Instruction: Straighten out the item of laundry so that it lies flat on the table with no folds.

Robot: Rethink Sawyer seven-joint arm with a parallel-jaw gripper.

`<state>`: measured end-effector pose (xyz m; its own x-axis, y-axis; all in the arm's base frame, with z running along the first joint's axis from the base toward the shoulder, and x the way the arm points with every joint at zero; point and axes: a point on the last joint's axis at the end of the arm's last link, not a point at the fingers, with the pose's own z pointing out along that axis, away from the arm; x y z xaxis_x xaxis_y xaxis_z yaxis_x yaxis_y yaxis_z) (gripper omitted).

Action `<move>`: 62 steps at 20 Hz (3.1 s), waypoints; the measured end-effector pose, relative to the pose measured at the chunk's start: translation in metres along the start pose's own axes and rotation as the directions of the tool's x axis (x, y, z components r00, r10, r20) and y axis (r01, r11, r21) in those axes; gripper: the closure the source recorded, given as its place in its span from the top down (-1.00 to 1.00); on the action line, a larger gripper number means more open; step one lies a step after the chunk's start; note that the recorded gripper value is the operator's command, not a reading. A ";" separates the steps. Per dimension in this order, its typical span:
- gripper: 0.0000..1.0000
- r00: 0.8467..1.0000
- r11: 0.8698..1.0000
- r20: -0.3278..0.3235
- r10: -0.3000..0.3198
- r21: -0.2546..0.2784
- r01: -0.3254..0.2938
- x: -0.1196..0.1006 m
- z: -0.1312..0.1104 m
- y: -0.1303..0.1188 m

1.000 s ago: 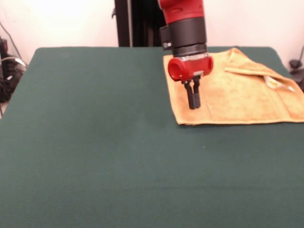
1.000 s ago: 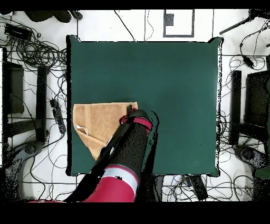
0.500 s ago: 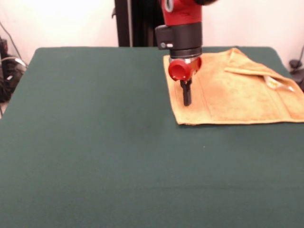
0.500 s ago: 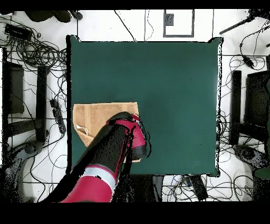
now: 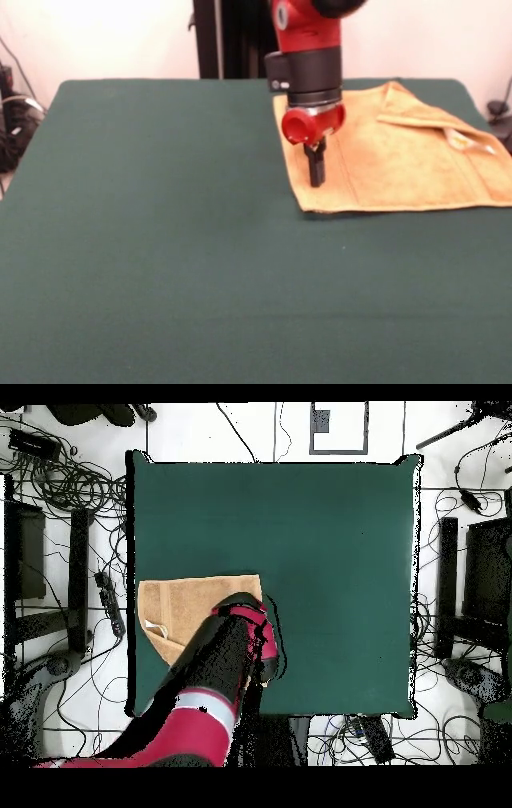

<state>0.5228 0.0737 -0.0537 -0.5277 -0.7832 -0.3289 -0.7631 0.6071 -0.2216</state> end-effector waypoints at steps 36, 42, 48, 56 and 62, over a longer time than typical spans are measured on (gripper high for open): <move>-1.00 0.977 0.957 -0.015 -0.213 -0.205 0.206 -0.015 0.013 -0.043; -1.00 0.987 0.970 0.006 -0.159 -0.185 0.157 -0.016 0.016 -0.052; -1.00 0.988 0.991 0.105 0.110 -0.092 -0.100 -0.007 0.027 -0.080; -1.00 0.967 0.983 0.176 0.182 -0.030 -0.180 -0.006 0.041 -0.108; -1.00 0.976 0.992 0.179 0.125 -0.012 -0.125 -0.011 0.045 -0.118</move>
<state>0.6355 0.0163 -0.0658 -0.5437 -0.6645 -0.5126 -0.6956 0.6986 -0.1678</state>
